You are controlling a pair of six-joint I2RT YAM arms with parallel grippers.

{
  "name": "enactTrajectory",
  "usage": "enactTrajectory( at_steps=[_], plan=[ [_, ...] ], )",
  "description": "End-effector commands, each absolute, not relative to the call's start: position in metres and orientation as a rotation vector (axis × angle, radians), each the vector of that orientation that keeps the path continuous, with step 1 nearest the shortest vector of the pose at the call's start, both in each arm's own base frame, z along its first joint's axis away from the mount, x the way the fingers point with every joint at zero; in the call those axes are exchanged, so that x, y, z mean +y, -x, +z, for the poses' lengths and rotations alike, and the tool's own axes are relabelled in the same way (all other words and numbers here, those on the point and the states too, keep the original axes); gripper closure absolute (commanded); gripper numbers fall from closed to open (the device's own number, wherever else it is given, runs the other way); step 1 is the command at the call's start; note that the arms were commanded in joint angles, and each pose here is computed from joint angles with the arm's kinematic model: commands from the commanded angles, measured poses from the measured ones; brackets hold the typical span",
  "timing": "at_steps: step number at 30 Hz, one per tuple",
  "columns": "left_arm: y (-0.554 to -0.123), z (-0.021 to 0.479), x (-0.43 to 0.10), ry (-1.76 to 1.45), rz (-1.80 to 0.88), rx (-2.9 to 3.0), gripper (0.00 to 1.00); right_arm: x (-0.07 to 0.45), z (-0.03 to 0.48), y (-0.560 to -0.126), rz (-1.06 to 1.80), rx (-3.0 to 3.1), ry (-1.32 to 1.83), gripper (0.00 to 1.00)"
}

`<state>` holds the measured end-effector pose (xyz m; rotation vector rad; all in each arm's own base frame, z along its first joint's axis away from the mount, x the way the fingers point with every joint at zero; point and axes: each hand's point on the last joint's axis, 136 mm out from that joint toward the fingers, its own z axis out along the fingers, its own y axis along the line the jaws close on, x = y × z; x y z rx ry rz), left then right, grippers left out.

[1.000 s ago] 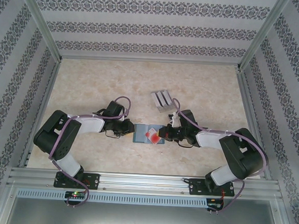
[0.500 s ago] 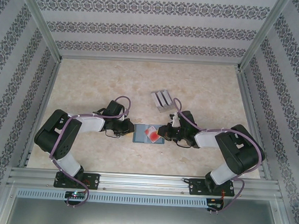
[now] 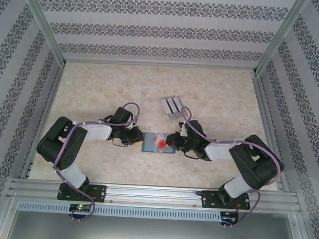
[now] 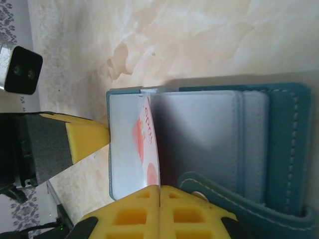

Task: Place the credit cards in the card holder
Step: Insert the credit card into the card slot.

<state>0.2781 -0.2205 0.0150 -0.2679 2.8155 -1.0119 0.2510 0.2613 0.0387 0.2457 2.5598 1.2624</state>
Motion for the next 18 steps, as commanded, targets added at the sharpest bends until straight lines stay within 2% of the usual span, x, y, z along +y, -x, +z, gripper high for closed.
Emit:
enactTrajectory(
  at_steps=[1, 6, 9, 15, 18],
  plan=[
    [-0.279, -0.012, -0.215, 0.274, -0.901, 2.853, 0.82, 0.258, 0.036, -0.253, 1.190, 2.538, -0.296, 0.93],
    [-0.278, -0.014, -0.214, 0.280, -0.894, 2.859, 0.82, 0.255, 0.030, -0.247, 1.131, 2.568, -0.316, 0.79],
    [-0.278, -0.013, -0.216, 0.281, -0.914, 2.857, 0.82, 0.256, 0.029, -0.245, 1.130, 2.584, -0.292, 0.77],
    [-0.278, -0.014, -0.215, 0.281, -0.905, 2.859, 0.82, 0.260, 0.032, -0.244, 1.140, 2.597, -0.272, 0.84],
    [-0.277, -0.015, -0.215, 0.285, -0.908, 2.858, 0.82, 0.254, 0.030, -0.246, 1.102, 2.576, -0.335, 0.92]
  ],
)
